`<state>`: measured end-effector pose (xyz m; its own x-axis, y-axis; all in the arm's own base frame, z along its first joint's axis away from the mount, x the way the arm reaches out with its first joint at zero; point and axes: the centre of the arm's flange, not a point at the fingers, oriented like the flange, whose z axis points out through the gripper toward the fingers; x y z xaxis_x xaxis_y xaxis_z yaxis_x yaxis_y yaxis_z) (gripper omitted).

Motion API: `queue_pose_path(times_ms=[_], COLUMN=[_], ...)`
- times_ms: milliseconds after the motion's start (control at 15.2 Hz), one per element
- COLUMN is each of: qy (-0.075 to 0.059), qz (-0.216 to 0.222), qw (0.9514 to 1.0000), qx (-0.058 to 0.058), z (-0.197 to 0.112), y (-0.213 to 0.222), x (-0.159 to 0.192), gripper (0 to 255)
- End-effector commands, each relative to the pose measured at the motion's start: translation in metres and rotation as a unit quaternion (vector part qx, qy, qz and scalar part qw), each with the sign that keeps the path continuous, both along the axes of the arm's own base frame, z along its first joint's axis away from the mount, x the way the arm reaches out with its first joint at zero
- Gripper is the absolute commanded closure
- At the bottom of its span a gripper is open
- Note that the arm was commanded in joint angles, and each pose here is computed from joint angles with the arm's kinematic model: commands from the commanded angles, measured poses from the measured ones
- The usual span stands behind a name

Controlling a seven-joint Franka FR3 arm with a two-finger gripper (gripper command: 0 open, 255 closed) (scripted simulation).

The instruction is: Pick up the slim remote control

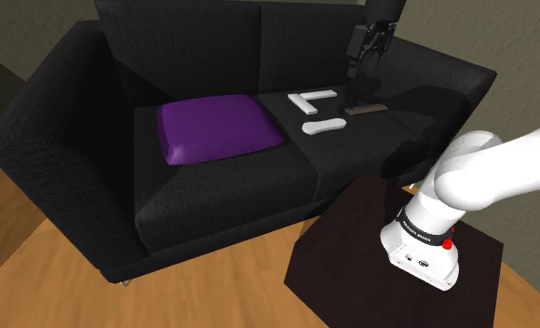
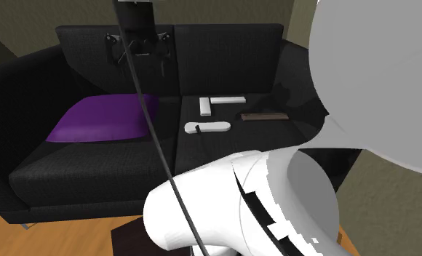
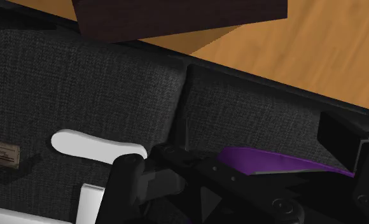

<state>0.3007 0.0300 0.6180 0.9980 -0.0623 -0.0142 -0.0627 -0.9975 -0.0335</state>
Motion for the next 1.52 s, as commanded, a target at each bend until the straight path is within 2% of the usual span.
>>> queue_pose_path(times_ms=[0, 330, 528, 726, 1056, 1254, 1452], qy=[0.0, -0.005, -0.008, -0.011, -0.016, -0.019, -0.022], qz=[0.0, 0.086, 0.137, 0.188, 0.271, 0.321, 0.369], qw=[1.0, 0.9963, 0.9905, 0.9821, 0.9622, 0.9469, 0.929], qx=[0.0, -0.004, -0.006, -0.008, -0.011, -0.014, -0.016], z=[0.0, -0.045, -0.072, -0.099, -0.143, -0.169, -0.195], y=[0.0, -0.047, -0.074, -0.101, -0.144, -0.168, -0.191], x=[0.0, 0.003, 0.008, 0.017, 0.037, 0.053, 0.072], gripper=[0, 0, 0, 0, 0, 0, 0])
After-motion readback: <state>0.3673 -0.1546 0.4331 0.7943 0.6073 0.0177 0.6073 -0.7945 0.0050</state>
